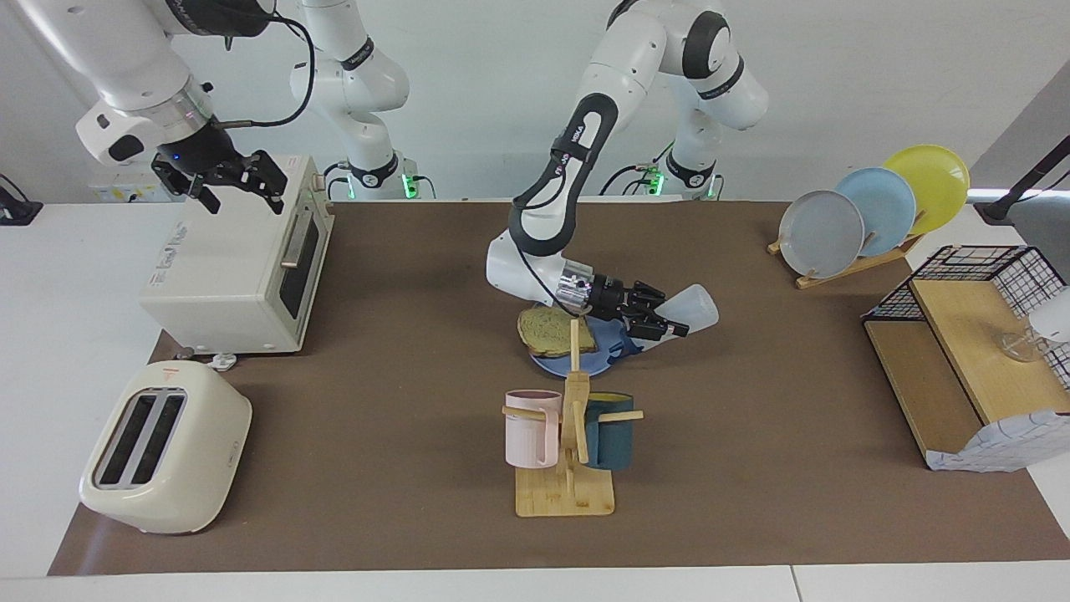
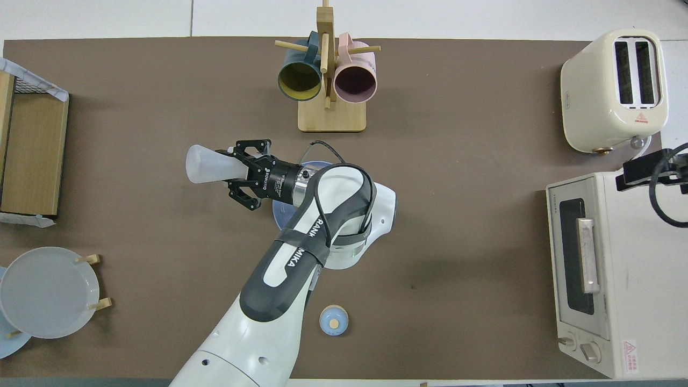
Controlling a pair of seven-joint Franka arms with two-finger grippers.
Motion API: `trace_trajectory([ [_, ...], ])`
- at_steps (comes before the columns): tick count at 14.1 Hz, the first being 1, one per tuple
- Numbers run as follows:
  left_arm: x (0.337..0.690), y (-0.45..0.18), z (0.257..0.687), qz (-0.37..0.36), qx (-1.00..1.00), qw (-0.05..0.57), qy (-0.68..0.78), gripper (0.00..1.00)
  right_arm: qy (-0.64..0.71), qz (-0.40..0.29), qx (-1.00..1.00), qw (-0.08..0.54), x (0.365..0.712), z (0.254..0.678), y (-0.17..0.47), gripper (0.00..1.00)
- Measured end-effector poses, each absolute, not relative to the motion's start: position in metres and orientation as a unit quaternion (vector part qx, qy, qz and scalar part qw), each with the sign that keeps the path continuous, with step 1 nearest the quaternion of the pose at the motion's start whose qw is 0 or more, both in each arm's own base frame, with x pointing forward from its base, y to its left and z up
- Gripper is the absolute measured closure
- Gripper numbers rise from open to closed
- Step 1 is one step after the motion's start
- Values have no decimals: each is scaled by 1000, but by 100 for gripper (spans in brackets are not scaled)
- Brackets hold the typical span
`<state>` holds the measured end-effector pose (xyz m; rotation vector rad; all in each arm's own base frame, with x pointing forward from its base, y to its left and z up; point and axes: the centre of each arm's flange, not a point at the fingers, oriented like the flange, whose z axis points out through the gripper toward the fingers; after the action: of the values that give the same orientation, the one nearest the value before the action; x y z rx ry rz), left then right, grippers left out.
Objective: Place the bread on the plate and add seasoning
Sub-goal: 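Carry the bottle back toward its spot farther from the robot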
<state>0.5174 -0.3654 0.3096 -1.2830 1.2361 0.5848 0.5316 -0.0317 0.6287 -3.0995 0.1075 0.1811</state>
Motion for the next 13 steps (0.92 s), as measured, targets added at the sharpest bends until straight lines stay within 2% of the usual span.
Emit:
trace_trajectory([
  [5,535,-337,370,215,-633,531,521,55,35,58,-998,17,532,629,-32,0],
  [10,564,-294,384,196,-691,479,505,55,35,58,-998,17,532,629,-32,0],
  [13,582,-250,419,176,-736,432,491,55,35,58,-998,17,532,629,-32,0],
])
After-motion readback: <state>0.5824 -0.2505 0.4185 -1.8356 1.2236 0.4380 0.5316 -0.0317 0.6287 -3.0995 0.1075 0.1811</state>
